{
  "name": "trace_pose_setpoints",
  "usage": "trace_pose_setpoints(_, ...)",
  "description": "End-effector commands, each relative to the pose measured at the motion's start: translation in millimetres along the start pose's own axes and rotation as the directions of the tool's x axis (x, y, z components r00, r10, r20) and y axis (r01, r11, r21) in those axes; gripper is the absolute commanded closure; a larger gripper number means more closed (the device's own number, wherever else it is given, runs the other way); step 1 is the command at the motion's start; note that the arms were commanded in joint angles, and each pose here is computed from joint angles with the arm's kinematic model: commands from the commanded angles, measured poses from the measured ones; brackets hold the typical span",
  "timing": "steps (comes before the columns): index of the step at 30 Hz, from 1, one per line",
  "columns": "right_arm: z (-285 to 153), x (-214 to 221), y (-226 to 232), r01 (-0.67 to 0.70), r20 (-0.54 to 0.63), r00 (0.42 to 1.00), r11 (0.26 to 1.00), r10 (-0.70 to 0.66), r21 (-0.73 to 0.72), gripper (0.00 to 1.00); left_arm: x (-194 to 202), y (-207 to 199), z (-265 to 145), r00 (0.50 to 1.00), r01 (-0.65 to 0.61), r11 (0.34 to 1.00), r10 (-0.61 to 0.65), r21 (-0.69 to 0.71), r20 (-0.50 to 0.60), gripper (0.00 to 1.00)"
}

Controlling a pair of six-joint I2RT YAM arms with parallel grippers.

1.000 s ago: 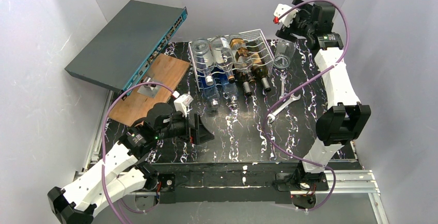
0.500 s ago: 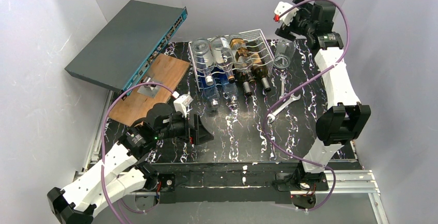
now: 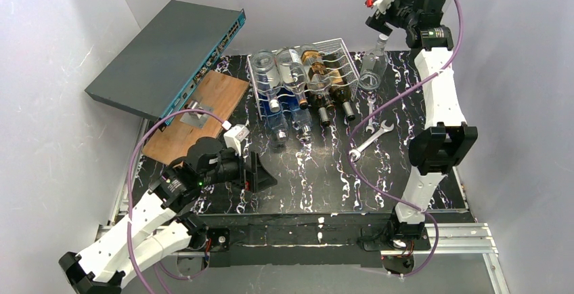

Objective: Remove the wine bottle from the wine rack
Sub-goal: Pick up the wine bottle from the wine rack.

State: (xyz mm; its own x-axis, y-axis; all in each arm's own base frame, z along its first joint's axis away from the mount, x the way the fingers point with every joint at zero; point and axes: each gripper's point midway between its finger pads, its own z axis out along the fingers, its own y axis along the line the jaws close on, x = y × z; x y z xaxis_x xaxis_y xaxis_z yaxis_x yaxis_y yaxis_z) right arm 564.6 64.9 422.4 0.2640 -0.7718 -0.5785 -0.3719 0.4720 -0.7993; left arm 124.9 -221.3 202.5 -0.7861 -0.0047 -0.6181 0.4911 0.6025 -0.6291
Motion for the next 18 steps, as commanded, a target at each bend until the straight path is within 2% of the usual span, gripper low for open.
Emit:
trace_pose_setpoints(1, -3.0, -5.4, -8.6, -0.014, 0.016, 1.000, 1.000, 0.014, 0.015, 0.02, -4.5, -4.5, -5.7, 0.999, -0.031, 0.999, 0.031, 0.006, 0.016, 0.01)
trace_pose_setpoints(6, -4.7, -8.4, -0.4, -0.036, 0.034, 0.999, 0.999, 0.036, -0.010, 0.01, -4.3, -4.2, 1.3, 1.000, -0.031, 0.999, 0.031, 0.013, 0.000, 0.01)
trace_pose_setpoints(11, -14.8, -39.2, 23.5, -0.058, 0.106, 0.992, 0.995, 0.066, -0.075, 0.02, -11.0, -8.5, 6.0, 0.999, -0.033, 0.999, 0.033, 0.029, 0.008, 0.01)
trace_pose_setpoints(15, -26.6, -75.7, 47.5, -0.160, 0.173, 0.968, 0.977, 0.183, -0.138, 0.02, -16.5, -11.6, 5.1, 0.999, -0.034, 0.999, 0.034, 0.028, 0.017, 0.01)
trace_pose_setpoints(18, -37.0, -94.3, 66.0, -0.279, 0.185, 0.930, 0.938, 0.317, -0.207, 0.02, -21.7, -14.7, 1.6, 0.999, -0.037, 0.999, 0.037, 0.019, 0.019, 0.01)
